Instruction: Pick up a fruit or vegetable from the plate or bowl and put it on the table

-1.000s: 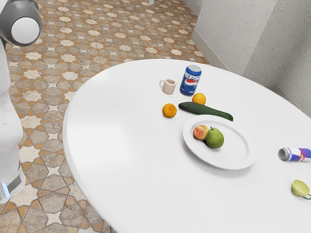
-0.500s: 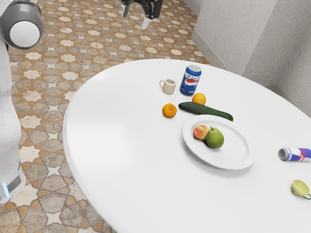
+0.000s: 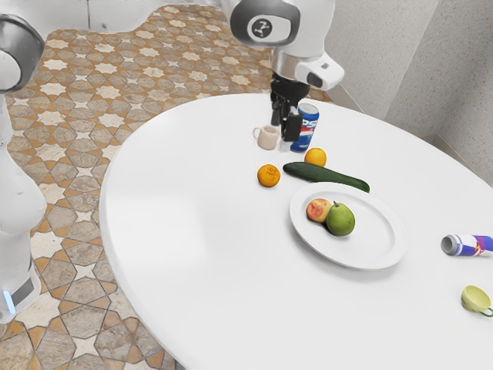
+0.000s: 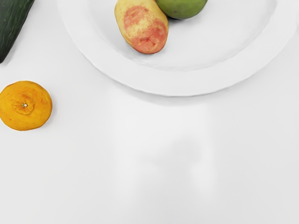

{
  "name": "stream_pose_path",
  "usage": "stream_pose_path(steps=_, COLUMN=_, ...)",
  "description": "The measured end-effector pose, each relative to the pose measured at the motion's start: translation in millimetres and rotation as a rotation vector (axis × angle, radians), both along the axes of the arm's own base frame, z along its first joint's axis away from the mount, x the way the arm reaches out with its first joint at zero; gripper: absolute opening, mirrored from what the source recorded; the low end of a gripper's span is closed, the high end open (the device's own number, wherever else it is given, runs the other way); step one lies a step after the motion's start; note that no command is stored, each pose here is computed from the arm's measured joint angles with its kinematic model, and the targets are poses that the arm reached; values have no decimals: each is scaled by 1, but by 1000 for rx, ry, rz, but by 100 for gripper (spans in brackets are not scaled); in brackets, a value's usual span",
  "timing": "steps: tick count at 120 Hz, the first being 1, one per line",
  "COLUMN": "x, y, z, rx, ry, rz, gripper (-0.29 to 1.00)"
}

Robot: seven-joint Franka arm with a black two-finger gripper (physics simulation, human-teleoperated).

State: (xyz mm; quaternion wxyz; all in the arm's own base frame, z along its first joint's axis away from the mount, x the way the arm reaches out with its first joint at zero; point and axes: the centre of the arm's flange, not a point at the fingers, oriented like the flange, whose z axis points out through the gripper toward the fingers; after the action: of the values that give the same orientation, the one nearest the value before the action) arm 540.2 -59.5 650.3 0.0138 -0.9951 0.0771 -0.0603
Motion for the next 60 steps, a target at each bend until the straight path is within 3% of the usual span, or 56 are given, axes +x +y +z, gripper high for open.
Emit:
stream_pose_path(steps=29, x=29, y=4, z=-16, rx=-59, ry=28, rz=-306, gripper=68)
stream_pose_path(steps=50, x=10, y=10, z=-48, rx=-25, ry=152, rz=-439, gripper=68)
stream_pose_path(steps=60, x=12, y=8, z=-22, rx=-16, ry=112, rz=-523, gripper=68)
